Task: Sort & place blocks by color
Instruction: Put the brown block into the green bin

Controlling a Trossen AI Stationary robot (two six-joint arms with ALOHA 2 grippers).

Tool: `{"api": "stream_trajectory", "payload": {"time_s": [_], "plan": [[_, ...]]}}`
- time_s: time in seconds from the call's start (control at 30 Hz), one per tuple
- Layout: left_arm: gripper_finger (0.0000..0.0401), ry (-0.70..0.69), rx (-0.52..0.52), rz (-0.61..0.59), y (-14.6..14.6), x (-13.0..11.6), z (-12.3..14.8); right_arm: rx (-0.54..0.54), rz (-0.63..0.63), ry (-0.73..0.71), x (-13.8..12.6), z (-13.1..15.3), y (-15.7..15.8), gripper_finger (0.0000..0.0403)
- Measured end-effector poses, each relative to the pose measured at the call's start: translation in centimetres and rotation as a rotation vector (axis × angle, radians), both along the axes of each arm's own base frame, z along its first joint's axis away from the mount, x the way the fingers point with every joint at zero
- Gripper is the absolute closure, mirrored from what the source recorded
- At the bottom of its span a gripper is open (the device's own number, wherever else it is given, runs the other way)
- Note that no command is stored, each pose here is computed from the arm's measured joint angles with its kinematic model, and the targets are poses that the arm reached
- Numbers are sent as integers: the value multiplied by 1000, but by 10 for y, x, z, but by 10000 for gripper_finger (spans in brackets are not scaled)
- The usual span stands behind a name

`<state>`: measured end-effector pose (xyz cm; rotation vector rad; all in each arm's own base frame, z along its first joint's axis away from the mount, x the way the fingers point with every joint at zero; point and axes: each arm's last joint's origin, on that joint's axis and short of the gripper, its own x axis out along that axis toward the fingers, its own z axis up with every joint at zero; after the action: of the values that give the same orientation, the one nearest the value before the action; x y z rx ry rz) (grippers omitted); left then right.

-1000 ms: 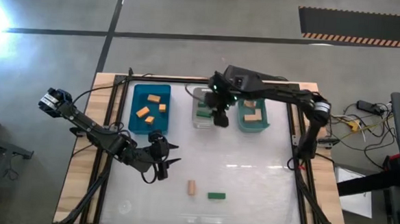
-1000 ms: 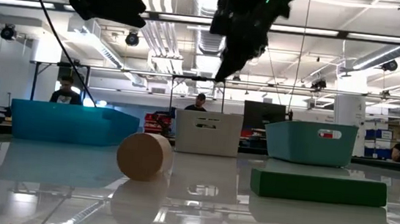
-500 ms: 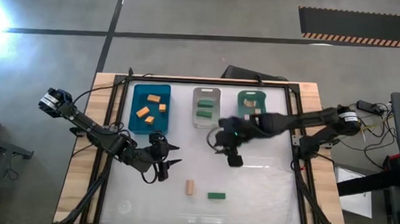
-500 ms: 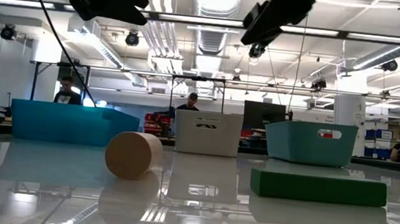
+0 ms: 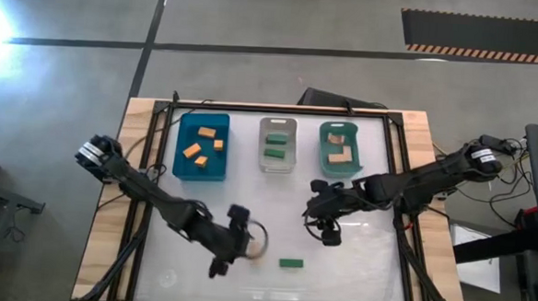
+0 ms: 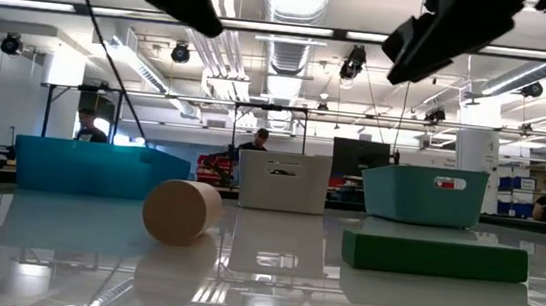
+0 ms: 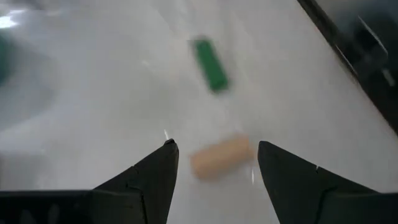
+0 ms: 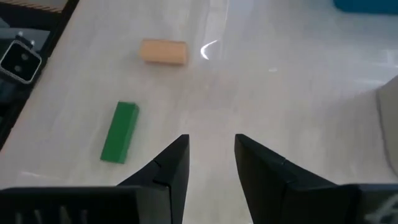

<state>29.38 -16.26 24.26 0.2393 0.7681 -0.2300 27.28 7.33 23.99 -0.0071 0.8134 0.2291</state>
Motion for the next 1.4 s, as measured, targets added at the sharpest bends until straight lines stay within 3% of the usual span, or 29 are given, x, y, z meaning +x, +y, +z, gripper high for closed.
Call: {"api": "stream_trajectory", "payload": {"time_s": [0.2, 0.37, 0.53, 0.67, 0.83, 1.07, 1.4], "plan": [[196, 211, 215, -270, -13, 19, -8, 22, -29, 5, -8, -7, 3, 280], [196, 194, 347, -435, -21, 39, -20, 31, -33, -31, -8, -11, 4, 280], [196, 227, 418, -520, -17, 52, -39, 30, -34, -31, -8, -12, 4, 282], [196, 240, 413, -559, -8, 58, -46, 31, -34, -33, -8, -12, 4, 278], [196, 281, 332, -599, 1, 63, -55, 31, -34, -37, -8, -11, 4, 279], [196, 267, 329, -633, 7, 66, -55, 30, -32, -39, -8, -11, 4, 277], [196, 159, 244, -671, 17, 67, -81, 30, -32, -39, -8, -11, 4, 275]]}}
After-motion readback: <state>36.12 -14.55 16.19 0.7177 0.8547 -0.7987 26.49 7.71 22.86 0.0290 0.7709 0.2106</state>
